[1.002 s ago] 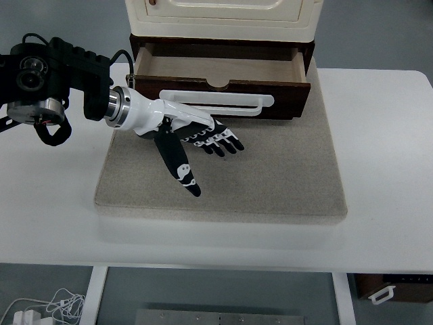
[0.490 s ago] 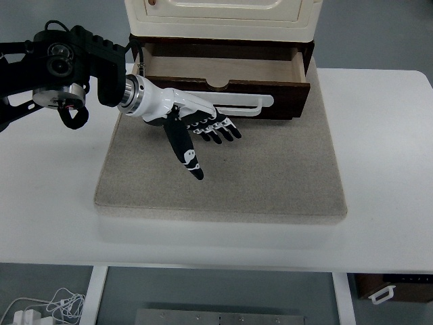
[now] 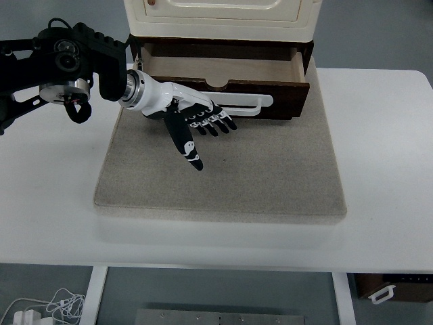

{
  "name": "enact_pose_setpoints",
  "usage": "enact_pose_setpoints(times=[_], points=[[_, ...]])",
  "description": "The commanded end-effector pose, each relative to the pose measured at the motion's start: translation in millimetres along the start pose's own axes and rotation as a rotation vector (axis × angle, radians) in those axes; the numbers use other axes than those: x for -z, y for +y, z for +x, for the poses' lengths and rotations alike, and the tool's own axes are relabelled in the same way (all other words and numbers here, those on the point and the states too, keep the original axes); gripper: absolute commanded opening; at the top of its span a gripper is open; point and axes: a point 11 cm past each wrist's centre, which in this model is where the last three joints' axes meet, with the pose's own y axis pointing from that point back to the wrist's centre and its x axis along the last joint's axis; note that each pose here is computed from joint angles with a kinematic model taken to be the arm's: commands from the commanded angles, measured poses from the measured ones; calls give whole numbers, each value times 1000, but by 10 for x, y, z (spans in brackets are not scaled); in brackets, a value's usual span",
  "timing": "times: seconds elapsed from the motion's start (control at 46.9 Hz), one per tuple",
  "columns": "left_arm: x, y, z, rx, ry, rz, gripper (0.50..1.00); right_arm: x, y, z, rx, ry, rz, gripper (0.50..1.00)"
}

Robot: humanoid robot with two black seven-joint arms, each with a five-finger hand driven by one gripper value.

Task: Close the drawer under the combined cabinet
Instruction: 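Press the left hand palm against the drawer front and push it inward, then keep pushing the drawer with the left hand until flush with cabinet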

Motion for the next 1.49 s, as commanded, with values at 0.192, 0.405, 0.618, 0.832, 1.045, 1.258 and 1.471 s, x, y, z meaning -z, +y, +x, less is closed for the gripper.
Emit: enact_pose_setpoints(times=[0.192, 0.405, 0.618, 0.832, 1.045, 1.258, 1.471], points=[[30, 26, 158, -43, 13, 15, 1000, 0, 0, 0, 0, 0, 0, 952], [57, 38, 249, -71, 31, 18, 1000, 0, 0, 0, 0, 0, 0, 952], [113, 58, 359, -105, 53, 25, 1000, 0, 0, 0, 0, 0, 0, 952], [111, 10, 388, -124, 55, 29, 1000, 0, 0, 0, 0, 0, 0, 952], [149, -18, 443, -160, 73, 36, 1000, 0, 0, 0, 0, 0, 0, 952], [94, -54, 534, -182, 93, 19, 1000, 2, 0, 0, 0, 0, 2, 952], [116, -63, 564, -194, 100, 24, 1000, 0, 0, 0, 0, 0, 0, 952]])
